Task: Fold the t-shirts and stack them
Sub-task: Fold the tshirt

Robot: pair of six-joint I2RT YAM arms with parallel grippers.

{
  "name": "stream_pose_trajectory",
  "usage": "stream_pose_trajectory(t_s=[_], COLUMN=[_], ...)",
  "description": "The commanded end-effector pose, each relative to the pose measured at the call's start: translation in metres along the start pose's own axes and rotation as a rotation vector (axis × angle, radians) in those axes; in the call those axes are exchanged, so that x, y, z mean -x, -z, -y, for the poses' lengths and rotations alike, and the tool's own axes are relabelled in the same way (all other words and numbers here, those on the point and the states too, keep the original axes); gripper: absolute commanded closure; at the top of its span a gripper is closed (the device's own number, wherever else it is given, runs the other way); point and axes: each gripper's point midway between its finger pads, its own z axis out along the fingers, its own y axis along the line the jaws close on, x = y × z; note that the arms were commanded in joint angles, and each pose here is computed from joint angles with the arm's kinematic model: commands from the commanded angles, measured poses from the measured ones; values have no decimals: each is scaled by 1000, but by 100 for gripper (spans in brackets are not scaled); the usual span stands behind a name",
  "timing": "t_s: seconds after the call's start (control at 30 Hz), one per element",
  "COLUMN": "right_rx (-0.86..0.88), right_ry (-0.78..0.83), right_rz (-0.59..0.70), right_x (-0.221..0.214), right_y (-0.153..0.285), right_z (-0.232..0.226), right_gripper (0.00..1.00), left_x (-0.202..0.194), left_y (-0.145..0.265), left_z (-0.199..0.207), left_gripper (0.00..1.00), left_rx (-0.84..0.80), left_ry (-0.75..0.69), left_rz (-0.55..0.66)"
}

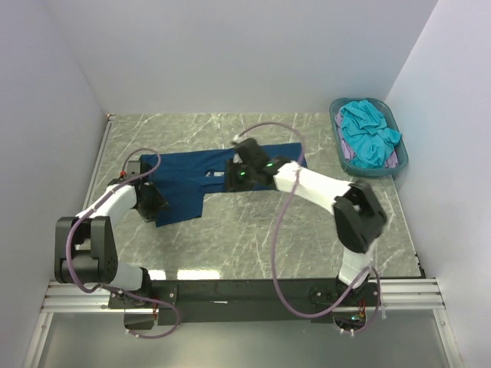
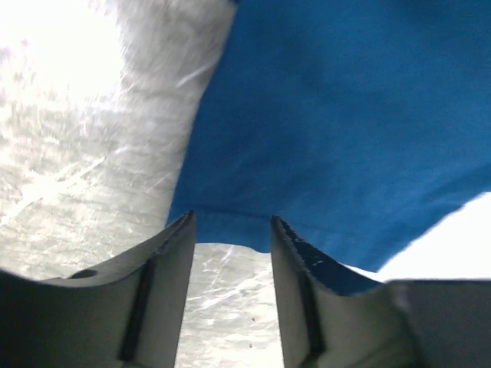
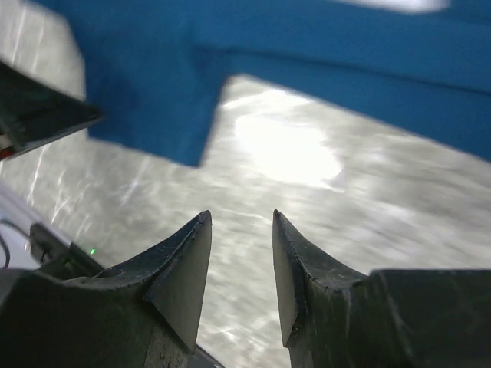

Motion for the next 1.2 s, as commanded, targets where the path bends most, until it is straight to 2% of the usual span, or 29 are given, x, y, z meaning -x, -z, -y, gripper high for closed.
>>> stream_pose_trajectory(t_s=[0.0,0.17,0.3,0.63,0.67,0.73,0.83,0.9,0.93,0.97,1.07,1.17], right_rx=[132,168,174,0,-24,-63,-85,-81,-67,-49,1,34], right_ry=[22,64,94,136,140,153,173,186,192,199,219,244], right_rz=[14,-82,-106,-192,-204,-213,-243,-251,-245,-244,-206,-148], right_x=[6,-27,-33,-69,-73,-80,-91,-91,-90,-89,-75,-53], right_y=[-20,-63,-81,-113,-113,-116,-121,-122,-123,-122,-114,-102], right_z=[-59,-90,-103,-72,-67,-61,-58,-59,-64,-67,-82,-96], right_gripper=[55,55,56,57,58,58,66,74,79,88,100,100], left_x=[5,2,-2,-13,-14,-18,-24,-25,-26,-24,-12,11], left_y=[-6,-14,-19,-29,-30,-32,-36,-37,-37,-37,-28,-12], left_z=[5,-1,-12,-19,-19,-18,-16,-16,-15,-14,-8,8], left_gripper=[53,56,56,55,61,79,85,90,97,99,99,99], left_rx=[-17,28,80,111,109,103,88,82,79,78,67,29], left_ry=[20,29,38,47,46,46,49,53,51,51,42,38], left_rz=[32,18,13,-33,-38,-55,-80,-87,-88,-84,-48,8])
